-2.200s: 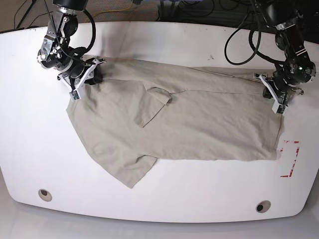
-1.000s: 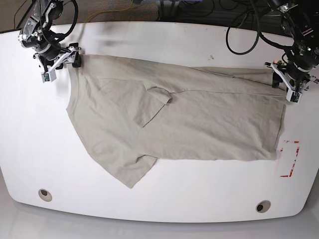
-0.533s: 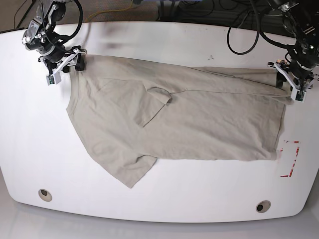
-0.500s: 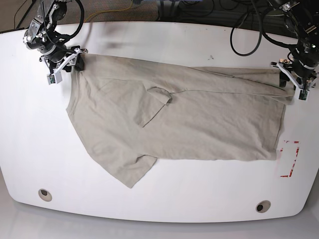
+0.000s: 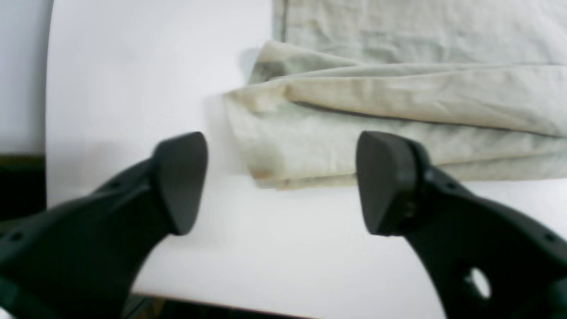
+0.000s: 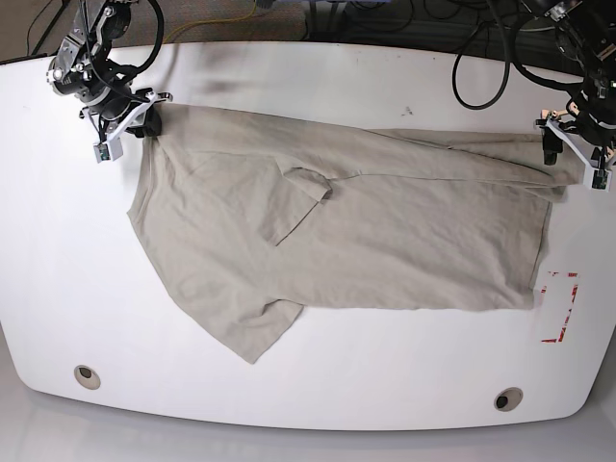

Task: Layout the t-shirt on the table in an organized manner, then fold the t-shirt properly
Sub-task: 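Pull both held corners apart, stretching the shirt edge taut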

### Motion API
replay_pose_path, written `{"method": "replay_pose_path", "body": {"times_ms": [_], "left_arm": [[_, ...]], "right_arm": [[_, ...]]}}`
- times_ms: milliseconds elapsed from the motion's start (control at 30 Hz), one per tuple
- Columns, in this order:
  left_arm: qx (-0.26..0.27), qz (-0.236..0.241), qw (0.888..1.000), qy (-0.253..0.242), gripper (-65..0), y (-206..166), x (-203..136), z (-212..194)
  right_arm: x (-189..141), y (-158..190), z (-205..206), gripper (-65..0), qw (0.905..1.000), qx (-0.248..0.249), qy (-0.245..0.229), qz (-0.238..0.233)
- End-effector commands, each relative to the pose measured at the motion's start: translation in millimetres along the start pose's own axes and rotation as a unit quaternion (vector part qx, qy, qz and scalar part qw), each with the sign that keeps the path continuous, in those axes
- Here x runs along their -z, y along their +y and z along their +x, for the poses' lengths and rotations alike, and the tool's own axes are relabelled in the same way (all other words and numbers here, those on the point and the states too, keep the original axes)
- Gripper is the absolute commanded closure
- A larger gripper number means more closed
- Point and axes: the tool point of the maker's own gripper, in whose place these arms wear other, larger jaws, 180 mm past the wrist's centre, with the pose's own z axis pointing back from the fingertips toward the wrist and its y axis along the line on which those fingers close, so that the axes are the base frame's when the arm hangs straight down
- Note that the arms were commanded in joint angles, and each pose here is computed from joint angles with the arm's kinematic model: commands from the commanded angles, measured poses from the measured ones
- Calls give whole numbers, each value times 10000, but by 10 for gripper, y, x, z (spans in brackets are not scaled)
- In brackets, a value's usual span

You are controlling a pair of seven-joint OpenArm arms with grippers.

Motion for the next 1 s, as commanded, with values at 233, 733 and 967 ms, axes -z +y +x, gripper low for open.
{"method": "replay_pose_path", "body": {"times_ms": [233, 733, 967], "left_arm": [[-246, -136, 9994, 179, -512, 18, 123, -123], [-843, -240, 9954, 384, -512, 99, 342, -295], [-836, -502, 9940, 489, -511, -19, 495, -286]], "right_arm": [[-17, -12, 4, -95, 9999, -114, 60, -31], [-13, -2, 3, -95, 9999, -112, 61, -20], [-15, -5, 6, -95, 9999, -115, 57, -20]]}}
